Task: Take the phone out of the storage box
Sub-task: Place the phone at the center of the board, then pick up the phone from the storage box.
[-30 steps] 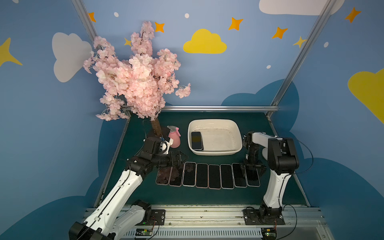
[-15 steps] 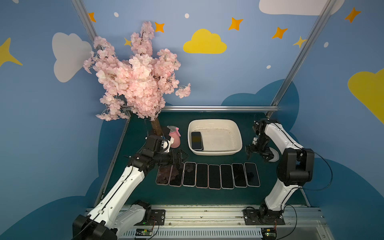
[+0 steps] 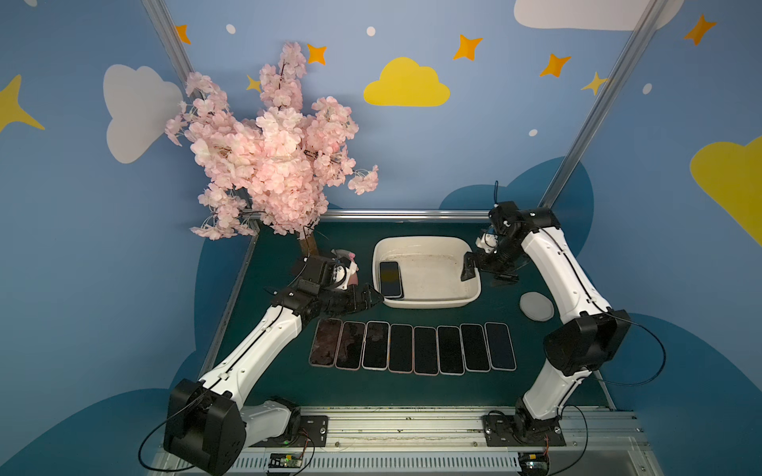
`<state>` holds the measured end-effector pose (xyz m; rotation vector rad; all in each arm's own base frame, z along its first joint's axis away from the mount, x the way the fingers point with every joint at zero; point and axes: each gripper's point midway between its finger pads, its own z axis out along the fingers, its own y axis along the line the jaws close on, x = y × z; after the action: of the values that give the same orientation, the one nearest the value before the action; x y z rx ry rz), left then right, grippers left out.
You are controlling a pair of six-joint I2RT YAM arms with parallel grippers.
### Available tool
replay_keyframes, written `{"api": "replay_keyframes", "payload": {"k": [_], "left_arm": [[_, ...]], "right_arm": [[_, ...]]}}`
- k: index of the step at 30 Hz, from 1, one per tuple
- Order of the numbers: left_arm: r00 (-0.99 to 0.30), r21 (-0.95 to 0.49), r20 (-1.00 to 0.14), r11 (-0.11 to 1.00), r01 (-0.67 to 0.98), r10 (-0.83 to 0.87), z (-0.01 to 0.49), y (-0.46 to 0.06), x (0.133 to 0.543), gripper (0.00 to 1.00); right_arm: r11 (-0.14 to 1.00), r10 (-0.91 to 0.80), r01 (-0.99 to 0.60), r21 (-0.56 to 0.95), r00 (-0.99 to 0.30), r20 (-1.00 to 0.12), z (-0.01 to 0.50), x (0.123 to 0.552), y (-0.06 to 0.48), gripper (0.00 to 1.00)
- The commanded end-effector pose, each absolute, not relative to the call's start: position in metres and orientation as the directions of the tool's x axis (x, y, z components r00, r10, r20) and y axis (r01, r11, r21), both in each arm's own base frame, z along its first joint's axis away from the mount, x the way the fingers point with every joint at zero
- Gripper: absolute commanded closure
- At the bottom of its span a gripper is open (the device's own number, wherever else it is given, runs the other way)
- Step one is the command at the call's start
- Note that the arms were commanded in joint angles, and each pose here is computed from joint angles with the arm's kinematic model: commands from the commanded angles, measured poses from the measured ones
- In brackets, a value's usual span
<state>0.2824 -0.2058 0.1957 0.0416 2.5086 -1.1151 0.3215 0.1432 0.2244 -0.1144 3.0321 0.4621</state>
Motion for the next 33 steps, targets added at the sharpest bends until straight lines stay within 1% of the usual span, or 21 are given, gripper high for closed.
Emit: {"api": "replay_keyframes", "payload": {"k": [1, 3, 8, 15, 17, 21, 24, 27, 33], "left_arm": [[-0.912, -0.695, -0.396, 0.684, 0.221, -0.108, 0.202, -0.211, 0.290, 0.01], [-0.918, -0.693, -0.382, 0.690, 0.209, -0.105, 0.197, -0.211, 0.292, 0.00], [-0.935, -0.677, -0.342, 0.715, 0.177, -0.092, 0.187, -0.209, 0.294, 0.00], [-0.956, -0.666, -0.284, 0.733, 0.138, -0.078, 0.171, -0.207, 0.297, 0.02], [-0.959, -0.662, -0.271, 0.738, 0.128, -0.077, 0.166, -0.206, 0.300, 0.03], [-0.968, -0.658, -0.241, 0.745, 0.111, -0.068, 0.156, -0.206, 0.304, 0.07], [-0.974, -0.655, -0.220, 0.749, 0.102, -0.060, 0.151, -0.207, 0.310, 0.12], [-0.979, -0.660, -0.197, 0.745, 0.097, -0.047, 0.147, -0.209, 0.314, 0.16], [-0.984, -0.668, -0.175, 0.739, 0.086, -0.043, 0.142, -0.213, 0.319, 0.20]], "right_arm": [[0.850, -0.086, -0.125, 0.512, -0.991, -0.100, 0.219, 0.345, 0.215, 0.02], [0.820, -0.105, -0.128, 0.558, -0.992, -0.072, 0.207, 0.352, 0.241, 0.01], [0.786, -0.151, -0.129, 0.604, -0.988, -0.015, 0.175, 0.370, 0.294, 0.01], [0.783, -0.217, -0.152, 0.604, -0.976, 0.035, 0.122, 0.382, 0.347, 0.02], [0.776, -0.221, -0.156, 0.611, -0.975, 0.032, 0.112, 0.386, 0.357, 0.01], [0.763, -0.212, -0.145, 0.630, -0.977, 0.032, 0.095, 0.394, 0.371, 0.01], [0.780, -0.197, -0.136, 0.611, -0.980, 0.034, 0.084, 0.399, 0.371, 0.01], [0.774, -0.200, -0.149, 0.616, -0.980, 0.014, 0.084, 0.402, 0.374, 0.01], [0.754, -0.190, -0.135, 0.643, -0.982, 0.016, 0.083, 0.405, 0.379, 0.01]]}}
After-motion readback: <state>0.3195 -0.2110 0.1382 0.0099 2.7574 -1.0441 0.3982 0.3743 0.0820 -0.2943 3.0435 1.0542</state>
